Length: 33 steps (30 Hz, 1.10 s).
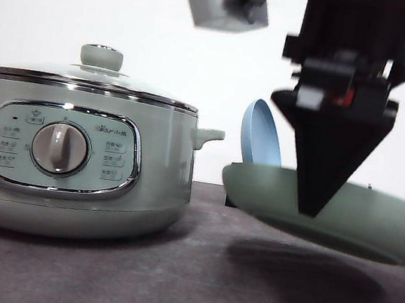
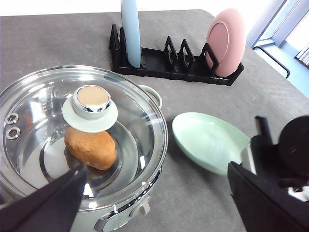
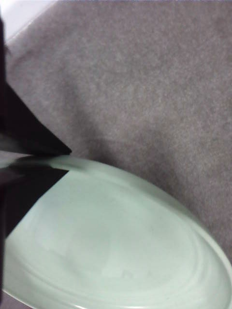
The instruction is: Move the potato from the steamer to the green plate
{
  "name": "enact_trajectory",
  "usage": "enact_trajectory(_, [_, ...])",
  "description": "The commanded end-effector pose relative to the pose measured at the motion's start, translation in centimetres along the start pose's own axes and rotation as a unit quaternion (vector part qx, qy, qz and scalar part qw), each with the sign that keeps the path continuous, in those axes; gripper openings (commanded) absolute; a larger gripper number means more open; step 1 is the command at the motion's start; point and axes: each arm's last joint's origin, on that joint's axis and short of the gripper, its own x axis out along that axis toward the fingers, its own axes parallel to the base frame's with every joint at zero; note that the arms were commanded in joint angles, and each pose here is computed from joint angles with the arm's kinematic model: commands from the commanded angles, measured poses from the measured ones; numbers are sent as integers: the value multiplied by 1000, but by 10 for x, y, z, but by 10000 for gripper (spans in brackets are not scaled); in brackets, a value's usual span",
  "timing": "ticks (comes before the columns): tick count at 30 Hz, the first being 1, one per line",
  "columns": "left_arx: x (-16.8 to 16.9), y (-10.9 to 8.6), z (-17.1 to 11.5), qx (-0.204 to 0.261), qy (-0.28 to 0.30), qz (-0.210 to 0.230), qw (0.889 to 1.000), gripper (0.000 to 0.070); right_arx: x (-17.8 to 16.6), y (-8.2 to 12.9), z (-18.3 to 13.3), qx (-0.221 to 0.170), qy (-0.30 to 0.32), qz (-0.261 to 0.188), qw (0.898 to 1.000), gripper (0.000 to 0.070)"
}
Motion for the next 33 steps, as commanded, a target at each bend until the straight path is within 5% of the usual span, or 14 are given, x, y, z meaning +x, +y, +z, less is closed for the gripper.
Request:
enact_trajectory(1, [-3, -2, 5, 10, -10, -2, 1000, 596, 6, 6, 4, -2, 0, -2, 1000, 4])
enact_trajectory(14, [-3, -2, 5, 9, -10, -2, 1000, 596, 42, 20, 8, -4, 49, 14, 999, 10])
enact_trajectory(20, [-3, -2, 5, 9, -9, -2, 1000, 596, 49, 23, 10, 1, 53, 30, 998, 275])
enact_trajectory(33, [-3, -2, 5, 9, -10, -2, 1000, 596, 25, 16, 11, 13, 13, 29, 999, 287])
